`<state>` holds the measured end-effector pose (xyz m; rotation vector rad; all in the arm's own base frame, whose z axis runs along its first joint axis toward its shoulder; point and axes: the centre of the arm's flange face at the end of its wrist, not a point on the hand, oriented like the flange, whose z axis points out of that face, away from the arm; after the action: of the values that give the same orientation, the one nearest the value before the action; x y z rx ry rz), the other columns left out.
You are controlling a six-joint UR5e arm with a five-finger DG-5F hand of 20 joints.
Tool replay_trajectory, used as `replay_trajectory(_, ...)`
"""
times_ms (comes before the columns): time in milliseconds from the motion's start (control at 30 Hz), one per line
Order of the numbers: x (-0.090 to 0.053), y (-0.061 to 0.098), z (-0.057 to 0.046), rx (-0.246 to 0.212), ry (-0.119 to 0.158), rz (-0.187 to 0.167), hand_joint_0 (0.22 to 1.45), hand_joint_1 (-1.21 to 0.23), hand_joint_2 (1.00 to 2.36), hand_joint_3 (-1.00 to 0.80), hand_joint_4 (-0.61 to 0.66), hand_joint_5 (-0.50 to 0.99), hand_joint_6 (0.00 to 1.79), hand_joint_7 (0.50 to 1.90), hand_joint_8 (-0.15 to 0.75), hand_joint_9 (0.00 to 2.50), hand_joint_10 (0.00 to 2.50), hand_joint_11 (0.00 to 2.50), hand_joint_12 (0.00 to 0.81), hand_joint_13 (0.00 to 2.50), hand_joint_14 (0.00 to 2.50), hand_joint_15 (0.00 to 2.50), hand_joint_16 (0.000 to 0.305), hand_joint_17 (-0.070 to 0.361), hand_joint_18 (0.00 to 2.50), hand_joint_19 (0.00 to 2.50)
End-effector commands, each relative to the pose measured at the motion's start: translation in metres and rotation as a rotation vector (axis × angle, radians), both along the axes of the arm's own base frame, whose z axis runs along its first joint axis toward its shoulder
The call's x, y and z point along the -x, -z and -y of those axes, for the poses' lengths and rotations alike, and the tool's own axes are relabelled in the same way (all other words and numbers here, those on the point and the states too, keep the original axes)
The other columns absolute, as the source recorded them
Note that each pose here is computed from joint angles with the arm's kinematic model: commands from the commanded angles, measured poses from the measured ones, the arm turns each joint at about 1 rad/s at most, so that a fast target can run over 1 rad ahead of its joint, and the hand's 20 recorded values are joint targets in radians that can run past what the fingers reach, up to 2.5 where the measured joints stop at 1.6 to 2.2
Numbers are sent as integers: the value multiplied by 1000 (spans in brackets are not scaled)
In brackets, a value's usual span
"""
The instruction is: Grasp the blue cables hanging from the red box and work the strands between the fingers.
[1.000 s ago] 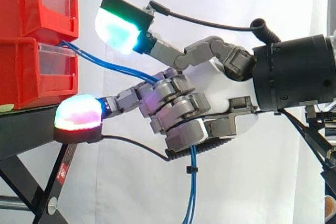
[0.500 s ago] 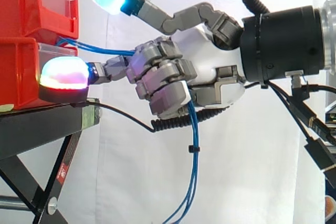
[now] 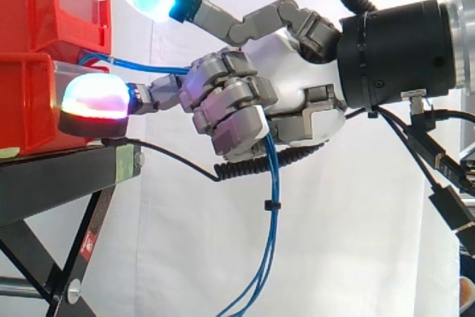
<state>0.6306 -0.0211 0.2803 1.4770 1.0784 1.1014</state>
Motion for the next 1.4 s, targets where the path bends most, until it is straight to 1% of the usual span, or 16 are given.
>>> replay_trajectory(0,0,-1,0,-2,1,2,856,-604,1000,-982,237,193,12,1186,417,928,2500,2500,476,1272,2500,1643,55,124,1656,1018)
replay_trajectory(33,0,0,3,-2,10,1,856,-605,1001,-979,239,193,11,1187,417,928,2500,2500,476,1272,2500,1643,55,124,1656,1018)
replay_trajectory(167,1,0,5,-3,26,0,861,-602,1002,-957,236,196,11,1195,417,928,2500,2500,476,1272,2500,1643,55,124,1656,1018)
replay_trajectory(200,1,0,7,-5,38,1,863,-601,1002,-950,234,197,11,1194,417,928,2500,2500,476,1272,2500,1643,55,124,1656,1018)
replay_trajectory(233,1,0,8,-6,43,2,862,-602,1002,-941,236,197,10,1195,417,928,2500,2500,476,1272,2500,1643,55,124,1656,1018)
replay_trajectory(267,1,0,11,-7,57,1,866,-603,1003,-938,235,198,10,1197,417,928,2500,2500,476,1272,2500,1643,55,124,1656,1018)
replay_trajectory(467,3,-5,18,0,91,7,870,-603,1003,-927,231,201,9,1214,417,928,2500,2500,476,1272,2500,1643,55,124,1656,1018)
replay_trajectory(600,5,-8,22,4,103,7,875,-604,1005,-907,226,209,9,1241,417,928,2500,2500,476,1272,2500,1643,55,124,1656,1018)
replay_trajectory(733,8,-18,23,12,102,16,880,-608,1006,-877,204,222,8,1284,417,928,2500,2500,476,1272,2500,1643,55,124,1656,1018)
replay_trajectory(800,10,-29,21,52,94,23,883,-611,1007,-857,191,221,6,1324,417,928,2500,2500,476,1272,2500,1643,55,124,1656,1018)
replay_trajectory(933,11,-30,21,72,92,19,888,-617,1007,-848,184,224,1,1375,417,928,2500,2500,476,1272,2500,1643,55,124,1656,1018)
replay_trajectory(1033,10,-30,20,74,90,19,900,-627,1008,-824,184,173,190,1321,417,928,2500,2500,476,1272,2500,1643,55,124,1656,1018)
replay_trajectory(1100,10,-30,19,74,88,19,914,-632,1010,-775,190,131,397,1250,417,928,2500,2500,476,1272,2500,1643,55,124,1656,1018)
replay_trajectory(1200,10,-30,19,75,88,19,922,-629,1012,-704,188,100,589,1185,417,928,2500,2500,476,1272,2500,1643,55,124,1656,1018)
replay_trajectory(1300,10,-29,18,79,86,17,926,-620,1015,-632,181,97,646,1174,417,928,2500,2500,476,1272,2500,1643,55,124,1656,1018)
replay_trajectory(1367,10,-29,18,80,86,16,927,-615,1018,-540,178,105,658,1167,417,928,2500,2500,476,1272,2500,1643,55,124,1656,1018)
